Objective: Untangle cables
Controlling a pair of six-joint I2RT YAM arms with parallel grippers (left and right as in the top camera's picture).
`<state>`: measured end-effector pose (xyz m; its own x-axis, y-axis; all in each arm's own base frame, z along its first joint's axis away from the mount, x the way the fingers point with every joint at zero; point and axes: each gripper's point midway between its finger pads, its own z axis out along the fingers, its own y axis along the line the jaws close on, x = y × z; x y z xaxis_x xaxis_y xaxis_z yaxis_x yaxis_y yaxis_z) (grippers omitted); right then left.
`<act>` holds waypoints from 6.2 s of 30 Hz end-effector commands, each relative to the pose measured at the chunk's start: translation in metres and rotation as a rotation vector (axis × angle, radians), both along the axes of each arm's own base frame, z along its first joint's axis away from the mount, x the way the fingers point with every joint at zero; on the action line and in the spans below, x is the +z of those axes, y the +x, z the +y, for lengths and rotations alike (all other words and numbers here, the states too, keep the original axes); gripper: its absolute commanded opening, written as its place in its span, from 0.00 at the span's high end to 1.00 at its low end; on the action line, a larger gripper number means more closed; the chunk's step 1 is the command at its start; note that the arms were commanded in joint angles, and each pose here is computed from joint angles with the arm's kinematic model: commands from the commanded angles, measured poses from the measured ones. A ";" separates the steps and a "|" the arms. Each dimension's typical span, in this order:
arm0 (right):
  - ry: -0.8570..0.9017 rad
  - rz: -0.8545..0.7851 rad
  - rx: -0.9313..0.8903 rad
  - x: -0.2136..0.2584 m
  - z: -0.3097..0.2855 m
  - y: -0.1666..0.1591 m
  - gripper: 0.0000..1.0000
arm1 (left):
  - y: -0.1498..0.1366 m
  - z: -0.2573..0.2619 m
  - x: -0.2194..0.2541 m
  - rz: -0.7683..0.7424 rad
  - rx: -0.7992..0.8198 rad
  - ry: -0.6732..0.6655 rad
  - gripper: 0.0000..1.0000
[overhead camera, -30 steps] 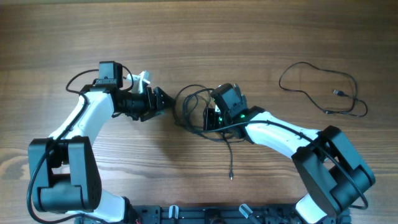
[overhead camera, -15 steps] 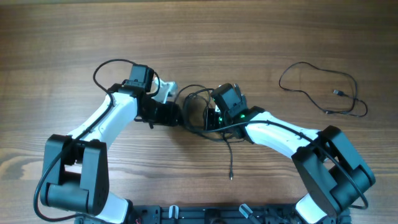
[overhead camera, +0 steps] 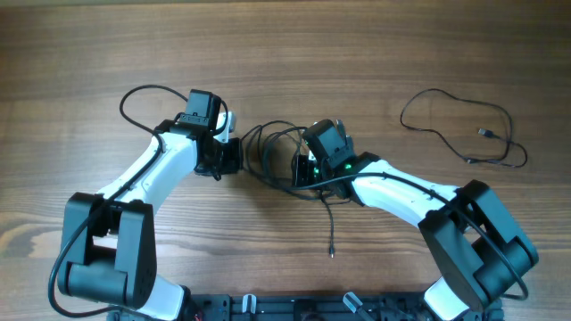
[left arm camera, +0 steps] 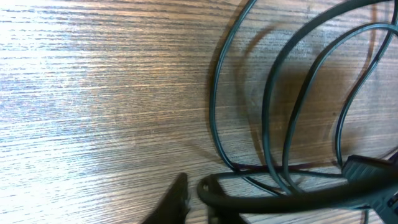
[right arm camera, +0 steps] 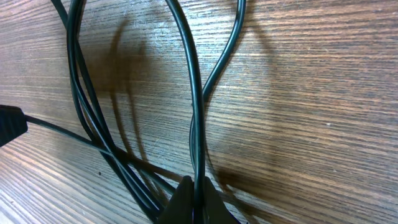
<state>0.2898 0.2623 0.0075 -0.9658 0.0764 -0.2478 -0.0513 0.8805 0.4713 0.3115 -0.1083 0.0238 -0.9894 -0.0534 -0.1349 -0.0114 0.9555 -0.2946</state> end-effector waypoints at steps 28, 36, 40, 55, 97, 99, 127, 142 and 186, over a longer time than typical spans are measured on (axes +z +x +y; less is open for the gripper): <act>-0.175 0.043 -0.266 0.022 -0.160 0.031 0.96 | -0.006 0.160 -0.004 0.050 0.766 0.417 0.96; 0.079 -0.668 -0.178 0.290 -0.170 0.062 0.96 | -0.018 0.169 -0.010 0.129 0.892 0.332 0.96; 0.136 -1.049 -0.195 0.433 -0.175 0.040 0.96 | -0.032 0.168 -0.024 0.152 0.888 0.340 0.96; -0.277 -1.179 -0.844 0.466 -0.297 0.069 0.94 | -0.043 0.163 -0.040 0.163 0.884 0.324 0.96; -0.328 -0.014 -0.864 0.214 -0.445 0.104 0.84 | -0.041 0.156 -0.041 0.173 0.875 0.282 0.96; -0.260 0.006 -0.834 0.205 -0.432 0.105 0.38 | -0.041 0.156 -0.041 0.173 0.876 0.282 0.96; -0.173 0.046 -0.041 0.135 -0.173 0.107 0.06 | 0.016 -0.005 0.000 -0.117 0.138 -0.161 0.36; -0.232 0.059 0.079 0.006 0.027 0.034 0.23 | -0.008 0.139 -0.005 0.040 0.718 -0.073 0.30; -0.334 -0.837 -0.779 0.413 -0.338 0.112 0.95 | -0.014 0.138 -0.006 0.068 0.720 -0.070 0.31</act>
